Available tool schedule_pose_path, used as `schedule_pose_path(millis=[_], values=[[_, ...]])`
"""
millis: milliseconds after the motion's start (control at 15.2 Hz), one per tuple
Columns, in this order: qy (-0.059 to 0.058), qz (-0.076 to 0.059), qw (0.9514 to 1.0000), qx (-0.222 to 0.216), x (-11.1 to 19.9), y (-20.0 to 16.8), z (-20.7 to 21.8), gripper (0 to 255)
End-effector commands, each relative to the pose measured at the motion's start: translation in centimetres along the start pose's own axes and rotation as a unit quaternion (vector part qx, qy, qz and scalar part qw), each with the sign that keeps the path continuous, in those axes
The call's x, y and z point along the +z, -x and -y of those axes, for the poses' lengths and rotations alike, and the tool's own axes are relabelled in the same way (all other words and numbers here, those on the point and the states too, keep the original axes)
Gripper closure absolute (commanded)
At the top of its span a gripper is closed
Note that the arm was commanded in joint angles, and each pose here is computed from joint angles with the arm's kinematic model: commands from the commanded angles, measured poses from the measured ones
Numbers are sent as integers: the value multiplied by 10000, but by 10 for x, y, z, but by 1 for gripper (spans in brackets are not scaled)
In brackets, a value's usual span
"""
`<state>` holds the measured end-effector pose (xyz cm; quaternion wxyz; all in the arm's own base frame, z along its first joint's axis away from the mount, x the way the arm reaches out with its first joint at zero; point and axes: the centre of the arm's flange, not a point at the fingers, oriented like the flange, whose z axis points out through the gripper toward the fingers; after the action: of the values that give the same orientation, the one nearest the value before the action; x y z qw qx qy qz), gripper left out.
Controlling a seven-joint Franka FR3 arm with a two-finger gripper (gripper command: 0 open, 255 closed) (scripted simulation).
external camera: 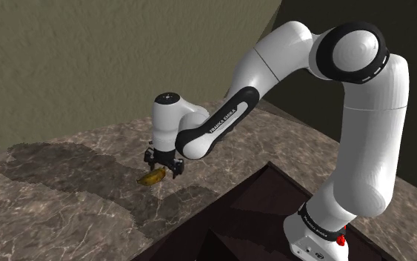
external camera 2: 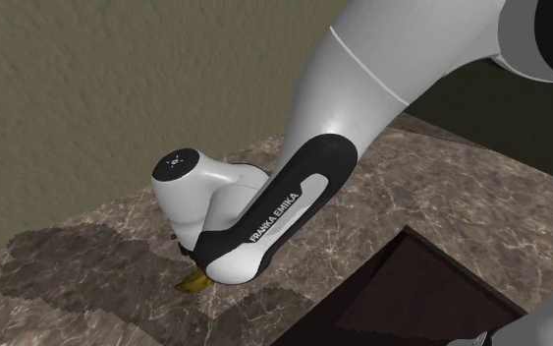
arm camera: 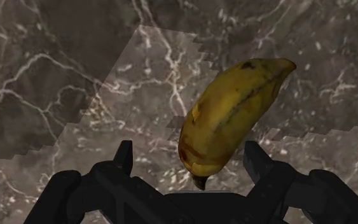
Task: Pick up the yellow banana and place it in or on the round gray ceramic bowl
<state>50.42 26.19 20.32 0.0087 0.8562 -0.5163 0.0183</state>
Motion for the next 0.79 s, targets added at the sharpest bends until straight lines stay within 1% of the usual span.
schedule_pose_path(millis=[0,66,132,726], values=[[6,1,10000,-2,1,0,0,0],[6,1,10000,-2,1,0,0,0],[6,1,10000,-2,1,0,0,255],[6,1,10000,-2,1,0,0,255]])
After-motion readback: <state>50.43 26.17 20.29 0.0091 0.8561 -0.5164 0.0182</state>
